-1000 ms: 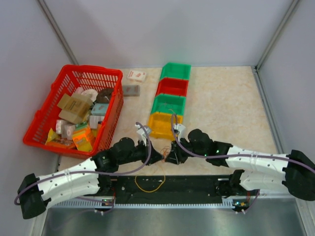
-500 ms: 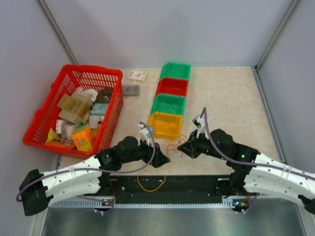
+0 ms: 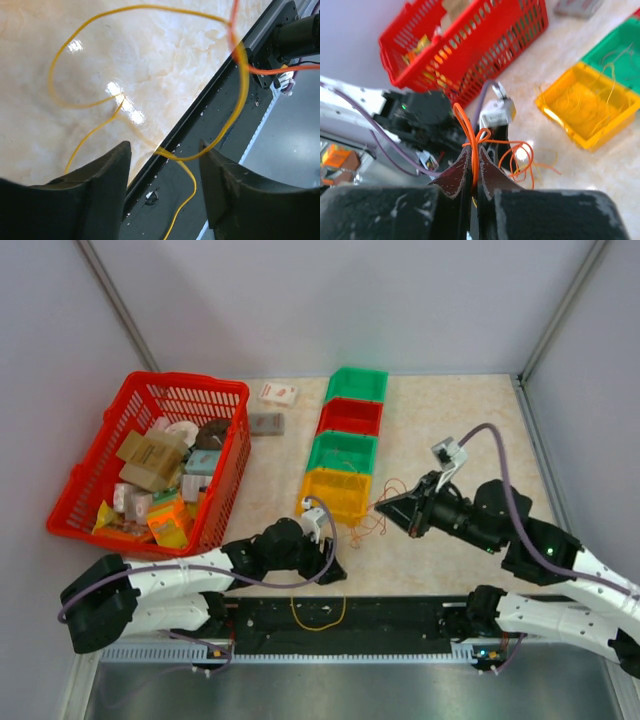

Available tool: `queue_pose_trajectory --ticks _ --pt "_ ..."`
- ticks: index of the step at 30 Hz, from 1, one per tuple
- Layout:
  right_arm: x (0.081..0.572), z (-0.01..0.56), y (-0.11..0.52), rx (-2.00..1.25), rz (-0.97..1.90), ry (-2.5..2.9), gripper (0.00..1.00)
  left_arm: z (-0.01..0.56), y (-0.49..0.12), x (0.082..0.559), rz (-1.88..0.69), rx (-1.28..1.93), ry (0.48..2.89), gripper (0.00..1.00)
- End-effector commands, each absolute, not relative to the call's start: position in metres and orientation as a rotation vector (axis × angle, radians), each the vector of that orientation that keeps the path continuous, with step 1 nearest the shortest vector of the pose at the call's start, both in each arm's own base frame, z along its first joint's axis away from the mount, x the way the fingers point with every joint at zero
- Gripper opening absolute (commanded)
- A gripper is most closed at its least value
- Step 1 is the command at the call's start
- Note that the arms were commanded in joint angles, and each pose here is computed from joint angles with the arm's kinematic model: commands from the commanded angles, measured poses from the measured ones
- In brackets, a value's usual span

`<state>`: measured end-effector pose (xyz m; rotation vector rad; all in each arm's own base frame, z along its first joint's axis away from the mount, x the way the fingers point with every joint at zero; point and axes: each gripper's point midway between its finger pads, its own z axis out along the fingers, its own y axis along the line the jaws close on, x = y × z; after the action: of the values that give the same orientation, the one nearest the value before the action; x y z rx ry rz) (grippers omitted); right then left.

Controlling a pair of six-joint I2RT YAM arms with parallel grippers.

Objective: Untangle the cables

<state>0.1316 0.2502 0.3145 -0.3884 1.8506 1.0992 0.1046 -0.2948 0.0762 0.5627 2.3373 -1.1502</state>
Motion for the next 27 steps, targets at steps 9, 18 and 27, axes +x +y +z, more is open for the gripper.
queue_pose_trajectory --ticks 9,18,27 --pt "0.139 0.436 0.214 -0.35 1.024 1.607 0.0 0.072 -0.287 0.115 -1.106 0.528 2.278 0.0" --pt "0.156 0.474 0.183 -0.306 0.836 1.558 0.0 0.067 -0.264 0.118 -1.031 0.455 2.291 0.0" --pt "0.188 0.451 0.19 -0.268 0.649 1.634 0.0 0.094 -0.243 0.129 -0.978 0.346 2.226 0.0"
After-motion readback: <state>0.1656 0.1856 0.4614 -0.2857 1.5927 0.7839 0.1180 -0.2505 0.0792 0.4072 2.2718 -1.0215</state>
